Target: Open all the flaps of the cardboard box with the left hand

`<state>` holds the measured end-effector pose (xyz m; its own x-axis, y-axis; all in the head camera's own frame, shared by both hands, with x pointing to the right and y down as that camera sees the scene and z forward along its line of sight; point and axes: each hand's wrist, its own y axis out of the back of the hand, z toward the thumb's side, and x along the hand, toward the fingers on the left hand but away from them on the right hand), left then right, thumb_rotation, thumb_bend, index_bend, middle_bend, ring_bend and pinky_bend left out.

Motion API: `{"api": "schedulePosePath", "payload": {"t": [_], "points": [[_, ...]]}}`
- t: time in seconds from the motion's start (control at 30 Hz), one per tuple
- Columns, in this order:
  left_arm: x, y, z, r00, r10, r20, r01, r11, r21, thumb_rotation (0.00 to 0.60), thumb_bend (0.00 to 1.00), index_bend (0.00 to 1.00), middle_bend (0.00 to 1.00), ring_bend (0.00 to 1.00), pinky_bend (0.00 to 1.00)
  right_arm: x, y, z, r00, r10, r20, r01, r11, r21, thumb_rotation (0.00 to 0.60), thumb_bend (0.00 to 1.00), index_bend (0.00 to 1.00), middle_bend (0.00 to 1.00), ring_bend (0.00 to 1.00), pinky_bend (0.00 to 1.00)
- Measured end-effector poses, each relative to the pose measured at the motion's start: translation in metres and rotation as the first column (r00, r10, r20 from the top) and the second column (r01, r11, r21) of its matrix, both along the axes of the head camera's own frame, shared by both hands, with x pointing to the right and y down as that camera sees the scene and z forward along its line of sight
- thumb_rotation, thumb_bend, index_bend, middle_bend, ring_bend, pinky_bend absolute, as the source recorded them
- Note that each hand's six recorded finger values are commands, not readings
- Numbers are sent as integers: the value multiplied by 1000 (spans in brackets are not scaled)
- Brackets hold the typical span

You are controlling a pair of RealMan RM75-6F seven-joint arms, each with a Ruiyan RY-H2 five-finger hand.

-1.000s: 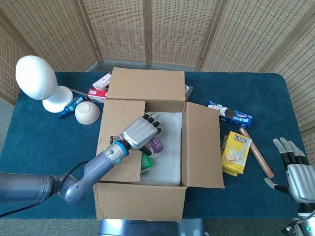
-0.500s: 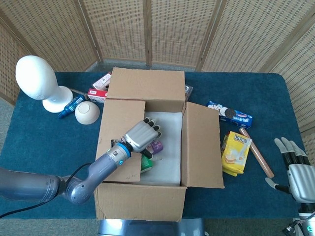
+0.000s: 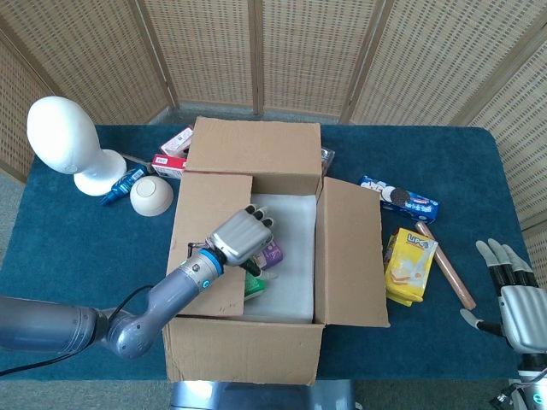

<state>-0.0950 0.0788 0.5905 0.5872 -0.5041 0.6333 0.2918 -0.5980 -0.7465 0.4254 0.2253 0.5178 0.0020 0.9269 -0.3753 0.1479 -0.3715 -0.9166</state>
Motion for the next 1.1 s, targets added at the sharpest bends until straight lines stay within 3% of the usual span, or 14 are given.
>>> {"api": "schedulePosePath", "payload": {"t": [0.53, 0.7, 1.1], "points": [[-11, -8, -15, 1000, -8, 20, 7, 999, 37, 205, 0, 739, 258, 80, 141, -2, 1, -1, 1000, -7, 2, 7, 1000, 1, 600, 0, 0, 0, 0, 144], [-12, -10, -14, 1000, -14, 16, 13, 999, 48, 197, 0, 618, 176, 36, 140, -2, 1, -1, 1000, -8, 3, 8, 1000, 0, 600, 0, 0, 0, 0, 144], [4, -18, 1, 1000, 2, 17, -4, 991, 133, 193, 0, 514, 91, 0, 128, 0, 0, 1, 1000, 1, -4, -1, 1000, -2, 600, 0, 0, 0, 0, 144]]}}
